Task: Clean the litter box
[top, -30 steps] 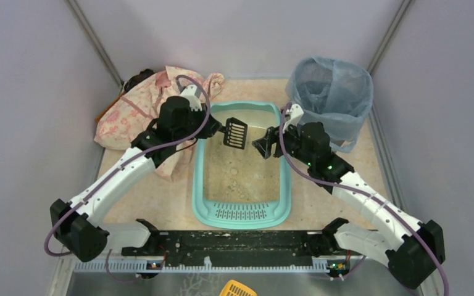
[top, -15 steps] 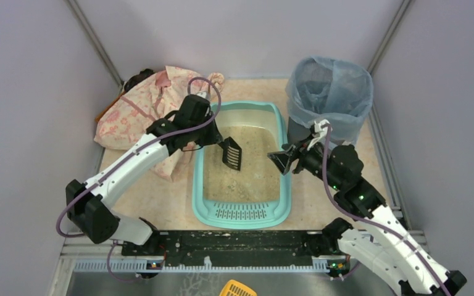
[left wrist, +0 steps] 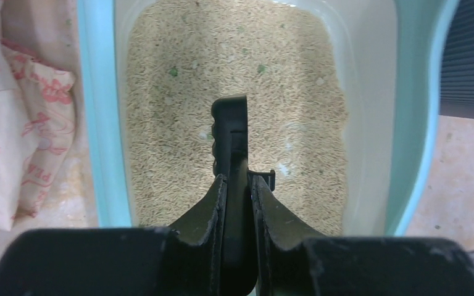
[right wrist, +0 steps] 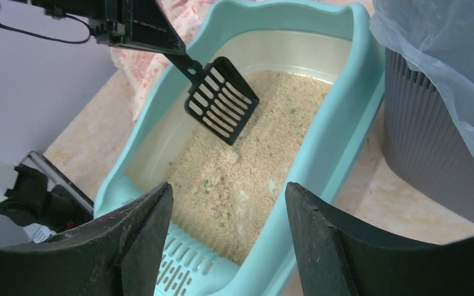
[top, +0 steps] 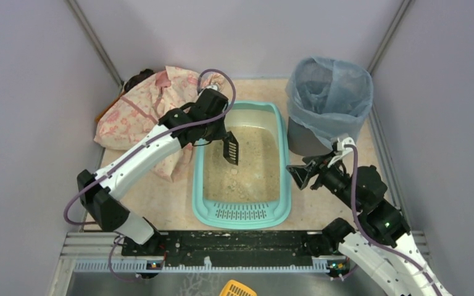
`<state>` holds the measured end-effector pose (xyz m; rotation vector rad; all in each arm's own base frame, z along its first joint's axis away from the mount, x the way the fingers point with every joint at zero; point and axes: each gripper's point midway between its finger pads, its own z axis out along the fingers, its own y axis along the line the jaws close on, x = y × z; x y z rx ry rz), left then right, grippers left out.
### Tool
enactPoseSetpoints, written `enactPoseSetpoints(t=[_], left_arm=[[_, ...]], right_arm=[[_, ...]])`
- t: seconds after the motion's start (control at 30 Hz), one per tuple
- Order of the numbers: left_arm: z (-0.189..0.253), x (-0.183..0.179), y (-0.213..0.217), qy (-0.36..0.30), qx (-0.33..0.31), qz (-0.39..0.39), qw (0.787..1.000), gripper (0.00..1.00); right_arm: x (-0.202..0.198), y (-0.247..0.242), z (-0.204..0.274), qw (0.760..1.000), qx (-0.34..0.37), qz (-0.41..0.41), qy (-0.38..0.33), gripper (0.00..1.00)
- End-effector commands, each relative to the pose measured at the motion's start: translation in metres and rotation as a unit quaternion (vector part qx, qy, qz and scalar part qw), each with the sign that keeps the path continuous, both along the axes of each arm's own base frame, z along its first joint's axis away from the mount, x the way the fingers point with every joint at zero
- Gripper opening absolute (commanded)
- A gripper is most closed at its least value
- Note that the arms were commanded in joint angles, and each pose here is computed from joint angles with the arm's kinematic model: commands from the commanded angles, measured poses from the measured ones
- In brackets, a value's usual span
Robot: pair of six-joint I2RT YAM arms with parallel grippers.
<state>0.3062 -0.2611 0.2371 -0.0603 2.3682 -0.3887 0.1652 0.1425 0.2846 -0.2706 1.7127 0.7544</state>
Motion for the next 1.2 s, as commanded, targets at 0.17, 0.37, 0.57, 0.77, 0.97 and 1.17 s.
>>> enactPoseSetpoints(t=[0.17,0.37,0.57,0.77,0.97,1.17], left_arm=[[-0.007,-0.004,0.01,0.009,0.083,0.043,0.996,0.0],[-0.03,-0.017,0.028,0.027,0.112,0.054,0.992,0.0],[-0.045,-0.03,0.031,0.038,0.095,0.045,0.994,0.0],[-0.074,-0.043,0.013,0.073,0.061,0.005,0.995,0.0],[-0.08,-0.042,-0.003,0.079,0.033,-0.016,0.996,0.0],[-0.091,-0.036,-0.009,0.081,0.021,-0.015,0.996,0.0]], right_arm=[[0.035,0.002,-0.019,0.995,-0.098,-0.021,0.007,0.68],[0.039,0.008,-0.03,0.996,-0.09,-0.016,0.01,0.68],[0.035,0.011,-0.027,0.997,-0.072,-0.01,0.01,0.68],[0.033,0.006,-0.024,0.997,-0.077,-0.018,0.009,0.68],[0.032,0.004,-0.024,0.997,-0.077,-0.019,0.009,0.68],[0.032,0.003,-0.029,0.996,-0.08,-0.022,0.015,0.68]])
